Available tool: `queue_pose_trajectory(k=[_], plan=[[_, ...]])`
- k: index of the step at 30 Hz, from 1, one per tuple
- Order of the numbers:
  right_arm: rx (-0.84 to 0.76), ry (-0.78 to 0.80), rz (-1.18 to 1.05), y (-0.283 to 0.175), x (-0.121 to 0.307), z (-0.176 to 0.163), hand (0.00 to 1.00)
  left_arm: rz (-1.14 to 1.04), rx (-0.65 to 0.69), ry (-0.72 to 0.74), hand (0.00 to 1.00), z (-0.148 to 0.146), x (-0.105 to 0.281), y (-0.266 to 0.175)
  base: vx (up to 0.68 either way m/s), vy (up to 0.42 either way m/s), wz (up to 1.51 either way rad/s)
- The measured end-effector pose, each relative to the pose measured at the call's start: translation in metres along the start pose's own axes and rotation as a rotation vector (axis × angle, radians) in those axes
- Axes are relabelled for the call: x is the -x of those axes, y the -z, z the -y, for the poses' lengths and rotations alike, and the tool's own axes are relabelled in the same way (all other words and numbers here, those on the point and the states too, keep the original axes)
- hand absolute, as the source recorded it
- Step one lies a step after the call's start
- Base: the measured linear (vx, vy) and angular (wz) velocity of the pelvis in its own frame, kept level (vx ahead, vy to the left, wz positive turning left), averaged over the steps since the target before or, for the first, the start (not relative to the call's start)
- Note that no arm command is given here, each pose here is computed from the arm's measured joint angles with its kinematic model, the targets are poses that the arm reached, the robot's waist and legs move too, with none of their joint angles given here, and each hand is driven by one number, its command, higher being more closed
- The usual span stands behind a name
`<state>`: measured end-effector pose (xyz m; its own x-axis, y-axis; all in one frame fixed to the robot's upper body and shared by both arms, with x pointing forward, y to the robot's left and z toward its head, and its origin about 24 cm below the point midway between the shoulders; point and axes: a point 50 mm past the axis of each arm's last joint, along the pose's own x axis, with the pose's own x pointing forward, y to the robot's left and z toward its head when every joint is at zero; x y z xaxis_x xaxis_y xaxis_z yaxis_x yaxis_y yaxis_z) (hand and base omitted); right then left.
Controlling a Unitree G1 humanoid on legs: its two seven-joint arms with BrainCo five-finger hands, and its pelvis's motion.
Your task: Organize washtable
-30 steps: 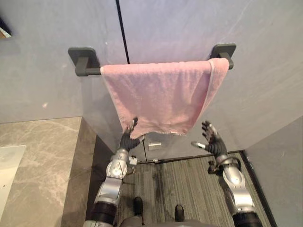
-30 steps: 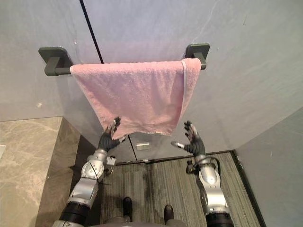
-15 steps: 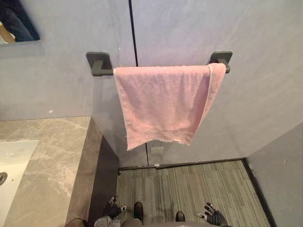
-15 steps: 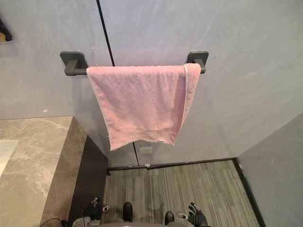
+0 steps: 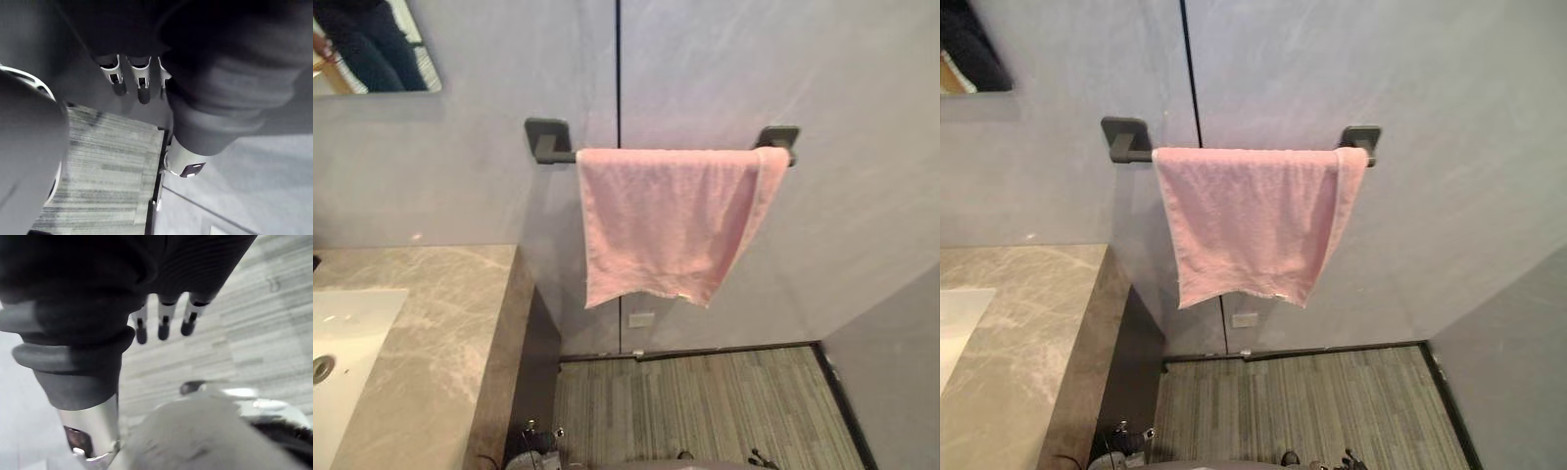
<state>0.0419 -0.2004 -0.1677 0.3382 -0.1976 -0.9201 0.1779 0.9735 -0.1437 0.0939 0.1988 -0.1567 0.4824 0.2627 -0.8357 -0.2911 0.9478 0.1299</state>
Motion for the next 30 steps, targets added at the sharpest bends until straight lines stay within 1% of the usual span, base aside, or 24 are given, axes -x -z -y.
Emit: queue_pose_trajectory(k=[1,2,4,5,7,8,10,11,12,13,14,17,19,21,24,25,26,27,29,30], plan=[[0.021,0.015,-0.003,0.001,0.0,0.003,0.0,0.024,-0.057,0.04,0.0,0.009,-0.001,-0.006,-0.14,0.075,-0.29],[0.024,0.02,0.0,0.001,0.0,0.004,0.0,0.033,-0.085,0.061,0.0,0.014,-0.001,-0.008,-0.19,0.088,-0.25],[0.063,0.037,0.022,-0.003,-0.001,0.008,0.0,0.11,-0.209,0.145,0.0,0.037,-0.002,-0.027,-0.17,0.127,-0.11],[0.071,0.04,0.025,-0.004,-0.001,0.009,0.0,0.136,-0.231,0.157,0.0,0.041,-0.003,-0.032,-0.19,0.156,-0.05],[0.089,0.038,0.017,-0.001,0.0,0.007,0.0,0.176,-0.303,0.169,0.0,0.039,-0.003,-0.039,-0.28,0.128,-0.03],[0.103,0.041,0.015,0.001,0.0,0.008,0.0,0.162,-0.321,0.167,0.0,0.035,-0.002,-0.032,-0.35,0.088,-0.2],[0.113,0.046,0.018,0.0,0.0,0.011,0.0,0.144,-0.323,0.157,0.0,0.03,-0.001,-0.026,-0.26,0.031,-0.26],[0.115,0.046,0.027,-0.003,0.0,0.012,0.0,0.108,-0.325,0.143,0.0,0.022,0.0,-0.015,-0.13,-0.022,0.09],[0.112,0.045,0.016,0.0,0.001,0.012,0.0,0.08,-0.319,0.124,0.0,0.016,0.0,-0.008,-0.11,-0.064,0.51],[0.109,0.042,-0.001,0.006,0.002,0.013,0.0,0.062,-0.277,0.095,0.0,0.01,0.002,-0.002,-0.08,-0.372,1.45],[0.068,0.087,-0.025,0.012,0.004,0.027,0.0,-0.001,-0.14,0.025,0.0,-0.002,0.004,0.01,-0.04,-0.319,1.06],[0.064,0.083,-0.022,0.008,0.002,0.025,0.0,-0.036,-0.168,-0.003,0.0,-0.017,0.003,0.015,-0.11,-0.187,0.11],[0.075,0.064,-0.017,0.004,0.001,0.018,0.0,-0.067,-0.156,-0.027,0.0,-0.026,0.005,0.023,-0.23,-0.134,0.15],[0.153,0.047,0.025,-0.011,-0.003,0.017,0.0,-0.082,-0.15,-0.03,0.0,-0.026,0.008,0.03,-0.24,-0.126,0.19],[0.227,0.032,0.074,-0.027,-0.005,0.014,0.0,-0.137,-0.131,-0.067,0.0,-0.035,0.012,0.043,-0.24,-0.132,0.16],[0.228,0.024,0.082,-0.024,-0.004,0.012,0.0,-0.156,-0.115,-0.087,0.0,-0.04,0.015,0.048,-0.19,-0.103,0.61],[0.21,-0.005,0.086,-0.013,0.0,0.001,0.0,-0.138,-0.103,-0.134,0.0,-0.053,0.011,0.039,-0.16,-0.085,0.65],[0.195,-0.006,0.081,-0.009,0.001,0.0,0.0,-0.13,-0.087,-0.148,0.0,-0.057,0.01,0.035,-0.15,-0.073,0.51],[0.117,0.007,0.006,0.02,0.009,0.001,0.0,-0.152,-0.006,-0.212,0.0,-0.063,0.014,0.044,-0.15,-0.029,0.29],[0.095,0.024,-0.023,0.029,0.012,0.006,0.0,-0.154,-0.003,-0.214,0.0,-0.062,0.014,0.045,-0.11,0.044,0.31]])
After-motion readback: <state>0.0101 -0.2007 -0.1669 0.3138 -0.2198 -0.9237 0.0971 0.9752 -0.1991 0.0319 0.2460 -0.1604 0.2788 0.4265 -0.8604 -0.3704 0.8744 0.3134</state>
